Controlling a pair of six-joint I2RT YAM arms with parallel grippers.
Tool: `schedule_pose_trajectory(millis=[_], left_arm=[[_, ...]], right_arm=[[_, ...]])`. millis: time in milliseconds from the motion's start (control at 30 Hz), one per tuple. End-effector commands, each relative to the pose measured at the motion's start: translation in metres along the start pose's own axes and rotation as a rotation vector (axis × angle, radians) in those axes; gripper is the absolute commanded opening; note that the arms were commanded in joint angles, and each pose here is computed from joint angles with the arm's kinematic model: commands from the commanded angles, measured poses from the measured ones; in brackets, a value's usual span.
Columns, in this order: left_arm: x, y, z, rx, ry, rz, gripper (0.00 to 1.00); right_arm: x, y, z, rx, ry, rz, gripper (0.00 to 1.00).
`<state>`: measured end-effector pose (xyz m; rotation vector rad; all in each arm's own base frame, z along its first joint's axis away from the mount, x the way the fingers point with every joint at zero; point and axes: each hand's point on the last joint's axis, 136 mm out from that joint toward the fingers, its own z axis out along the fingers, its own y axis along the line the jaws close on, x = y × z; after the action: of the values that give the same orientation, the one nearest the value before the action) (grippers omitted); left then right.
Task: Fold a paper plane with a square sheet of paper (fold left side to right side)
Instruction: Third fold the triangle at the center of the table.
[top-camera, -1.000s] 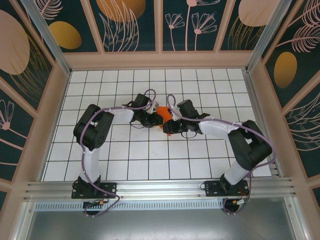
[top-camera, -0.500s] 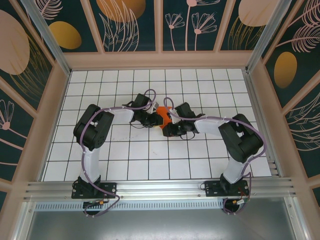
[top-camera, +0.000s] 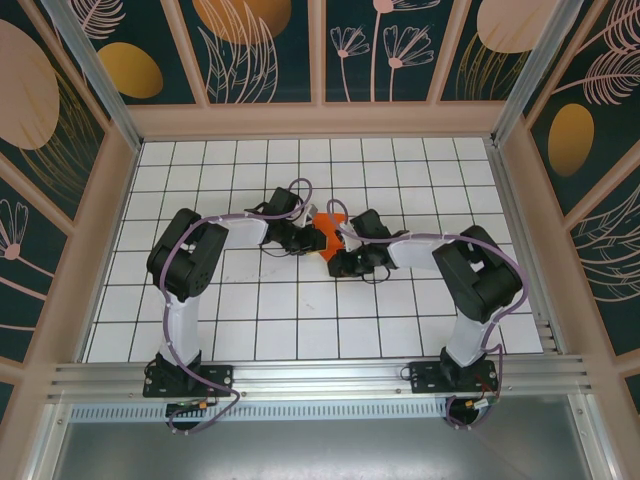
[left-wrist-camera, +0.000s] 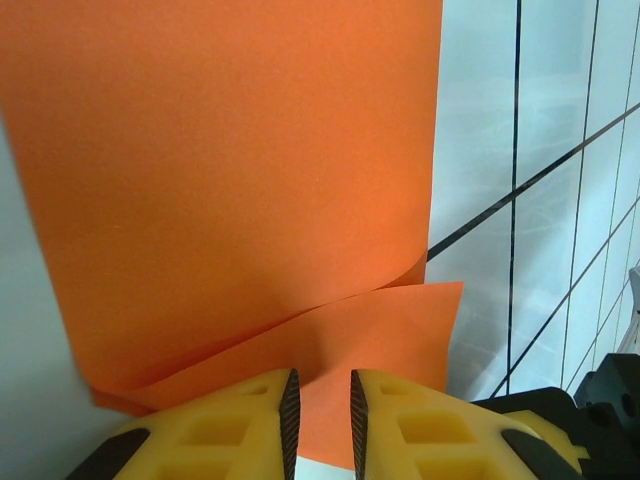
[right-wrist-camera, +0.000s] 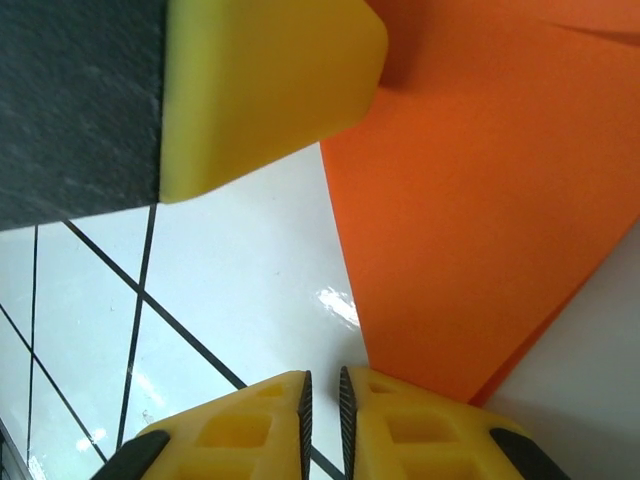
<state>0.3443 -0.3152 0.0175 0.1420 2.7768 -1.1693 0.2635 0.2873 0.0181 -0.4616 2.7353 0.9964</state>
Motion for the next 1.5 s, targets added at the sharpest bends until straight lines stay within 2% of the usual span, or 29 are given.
schedule_pose_trajectory(millis=[0, 200, 533, 800, 1033, 1467], left_arm=[[0.028, 0.055, 0.014, -0.187, 0.063, -0.055, 0.25], [0.029, 0.057, 0.014, -0.199, 0.065, -0.054, 0.24], [0.023, 0.050, 0.011, -0.185, 0.051, -0.047, 0.24], [0.023, 0.049, 0.012, -0.181, 0.053, -0.046, 0.24], [0.022, 0.047, 0.012, -0.176, 0.051, -0.044, 0.24], [0.020, 0.050, 0.010, -0.198, 0.049, -0.031, 0.24]], right_arm=[[0.032, -0.018, 0.003, 0.051, 0.081, 0.055, 0.17], [0.043, -0.016, -0.008, 0.049, 0.086, 0.063, 0.13], [-0.006, 0.041, -0.045, -0.088, -0.043, -0.024, 0.11], [-0.034, 0.029, -0.025, -0.032, -0.079, -0.019, 0.09], [-0.020, -0.002, -0.007, 0.061, -0.027, 0.027, 0.06], [0.034, -0.034, -0.002, 0.138, 0.062, 0.129, 0.01]])
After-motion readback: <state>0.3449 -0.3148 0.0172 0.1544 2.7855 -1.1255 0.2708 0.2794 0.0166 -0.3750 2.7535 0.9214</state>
